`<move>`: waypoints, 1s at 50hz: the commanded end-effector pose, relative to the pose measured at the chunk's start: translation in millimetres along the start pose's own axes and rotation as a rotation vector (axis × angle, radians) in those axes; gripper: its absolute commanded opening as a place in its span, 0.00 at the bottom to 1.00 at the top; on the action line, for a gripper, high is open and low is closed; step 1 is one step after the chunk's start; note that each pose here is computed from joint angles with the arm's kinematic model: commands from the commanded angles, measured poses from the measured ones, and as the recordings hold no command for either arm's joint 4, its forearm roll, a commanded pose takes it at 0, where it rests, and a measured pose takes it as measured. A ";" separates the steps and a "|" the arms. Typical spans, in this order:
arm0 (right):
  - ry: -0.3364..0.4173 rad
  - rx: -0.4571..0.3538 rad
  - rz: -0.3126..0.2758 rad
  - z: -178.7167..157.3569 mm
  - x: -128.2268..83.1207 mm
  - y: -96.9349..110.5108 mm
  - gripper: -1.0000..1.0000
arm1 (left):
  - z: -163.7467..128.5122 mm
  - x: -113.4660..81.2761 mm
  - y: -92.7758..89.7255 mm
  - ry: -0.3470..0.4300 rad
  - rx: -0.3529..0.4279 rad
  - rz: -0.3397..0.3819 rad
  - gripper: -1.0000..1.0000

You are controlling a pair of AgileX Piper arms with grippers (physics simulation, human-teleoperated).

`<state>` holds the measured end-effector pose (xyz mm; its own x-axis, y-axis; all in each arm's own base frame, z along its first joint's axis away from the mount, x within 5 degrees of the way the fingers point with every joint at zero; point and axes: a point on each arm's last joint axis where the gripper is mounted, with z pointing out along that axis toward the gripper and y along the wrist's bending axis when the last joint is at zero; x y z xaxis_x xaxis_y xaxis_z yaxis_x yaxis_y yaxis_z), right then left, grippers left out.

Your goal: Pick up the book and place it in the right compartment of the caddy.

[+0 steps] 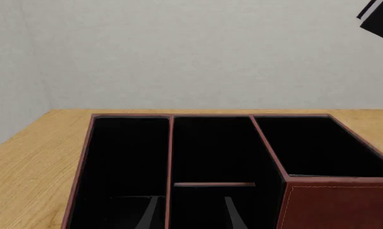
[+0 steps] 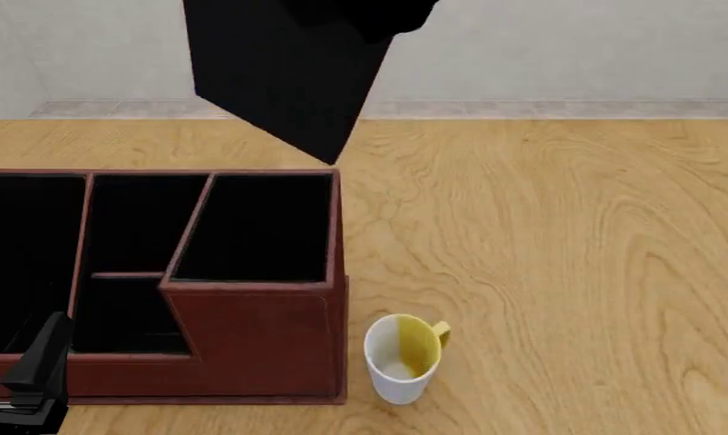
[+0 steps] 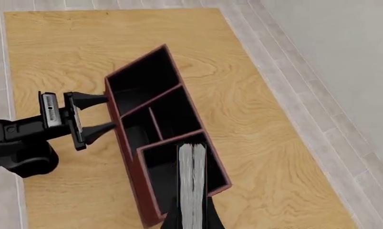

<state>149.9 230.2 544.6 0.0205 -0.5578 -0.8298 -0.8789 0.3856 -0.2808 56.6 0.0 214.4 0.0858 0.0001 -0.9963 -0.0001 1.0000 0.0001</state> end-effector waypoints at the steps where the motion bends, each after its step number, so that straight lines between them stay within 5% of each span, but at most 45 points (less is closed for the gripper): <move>1: -0.015 0.077 0.007 -4.5 -1.3 -22.1 0.00 | 0.0 0.0 0.0 0.000 0.000 0.000 1.00; 12: 0.093 0.123 0.128 22.2 20.1 -45.0 0.00 | 0.0 0.0 0.0 0.000 0.000 0.000 1.00; 23: 0.162 0.179 0.183 41.4 36.6 -72.1 0.00 | 0.0 0.0 0.0 0.000 0.000 0.000 1.00; 50: 0.204 0.144 0.240 74.5 39.6 -68.6 0.00 | -0.8 -5.5 -0.1 -0.001 0.001 0.000 1.00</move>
<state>244.1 231.6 500.9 -0.2495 -0.5804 -0.7752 -0.7759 0.5988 -0.1985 55.4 -0.1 218.6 0.0865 0.0005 -0.9963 0.0011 1.0000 0.0006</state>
